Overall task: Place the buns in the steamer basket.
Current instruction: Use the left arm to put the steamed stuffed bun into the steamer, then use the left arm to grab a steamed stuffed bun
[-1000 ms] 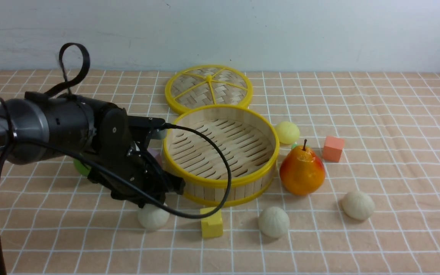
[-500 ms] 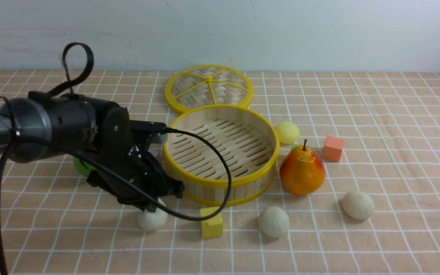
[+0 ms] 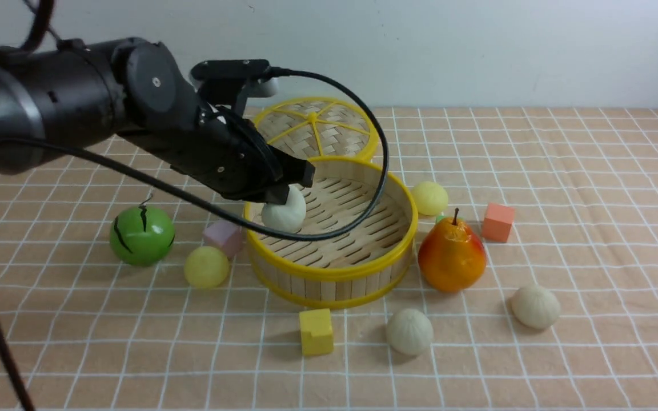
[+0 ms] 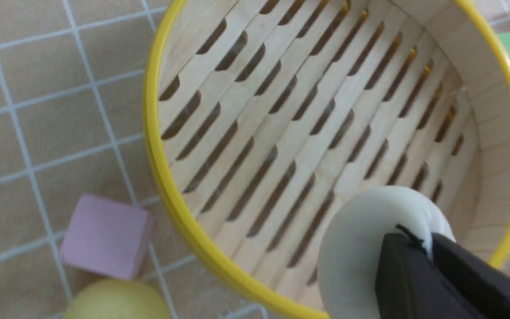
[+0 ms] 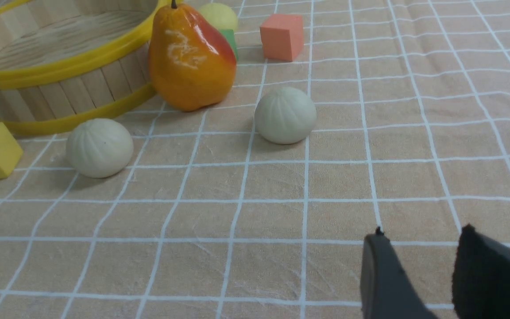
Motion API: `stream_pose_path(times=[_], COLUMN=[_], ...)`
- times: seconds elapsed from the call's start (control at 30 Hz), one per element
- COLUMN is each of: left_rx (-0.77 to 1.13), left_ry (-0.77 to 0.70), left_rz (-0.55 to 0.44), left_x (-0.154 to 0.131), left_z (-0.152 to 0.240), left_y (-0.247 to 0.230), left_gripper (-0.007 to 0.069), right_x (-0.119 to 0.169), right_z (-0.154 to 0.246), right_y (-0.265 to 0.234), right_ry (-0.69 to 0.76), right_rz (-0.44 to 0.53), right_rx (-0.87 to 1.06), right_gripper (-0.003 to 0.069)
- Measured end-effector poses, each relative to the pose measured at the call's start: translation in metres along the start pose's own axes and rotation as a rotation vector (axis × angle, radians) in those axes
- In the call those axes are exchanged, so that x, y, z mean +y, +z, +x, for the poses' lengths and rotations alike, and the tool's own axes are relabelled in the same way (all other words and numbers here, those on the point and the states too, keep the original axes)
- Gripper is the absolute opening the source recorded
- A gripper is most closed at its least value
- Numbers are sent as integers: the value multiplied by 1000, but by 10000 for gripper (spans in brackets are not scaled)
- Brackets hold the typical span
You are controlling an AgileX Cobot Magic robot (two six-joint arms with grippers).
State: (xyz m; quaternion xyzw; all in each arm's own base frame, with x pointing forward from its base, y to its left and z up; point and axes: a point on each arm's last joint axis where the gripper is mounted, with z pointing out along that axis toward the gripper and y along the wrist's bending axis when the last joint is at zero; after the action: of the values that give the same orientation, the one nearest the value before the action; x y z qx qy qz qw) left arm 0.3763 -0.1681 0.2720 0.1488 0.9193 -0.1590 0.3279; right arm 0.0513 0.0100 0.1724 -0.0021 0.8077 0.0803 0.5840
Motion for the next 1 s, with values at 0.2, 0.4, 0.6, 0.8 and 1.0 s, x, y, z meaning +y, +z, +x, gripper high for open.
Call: stream_pose_path(times=[0.2, 0.4, 0.6, 0.8, 1.0], left_rx=[79, 84, 98, 149, 281], left_ry=[59, 76, 27, -9, -118], left_rz=[-28, -30, -38, -149, -229], left_x=[12, 13, 1, 12, 59], left_z=[8, 7, -8, 12, 48], left_y=[60, 68, -4, -34, 10], left_gripper=[85, 372, 451, 270, 169], right_x=[0, 0, 0, 0, 0], right_z=[0, 0, 0, 0, 0], right_y=[0, 0, 0, 0, 0], right_ry=[0, 0, 0, 0, 0], right_rz=[0, 0, 0, 0, 0], right_rx=[0, 0, 0, 0, 0], right_gripper=[239, 239, 239, 239, 239])
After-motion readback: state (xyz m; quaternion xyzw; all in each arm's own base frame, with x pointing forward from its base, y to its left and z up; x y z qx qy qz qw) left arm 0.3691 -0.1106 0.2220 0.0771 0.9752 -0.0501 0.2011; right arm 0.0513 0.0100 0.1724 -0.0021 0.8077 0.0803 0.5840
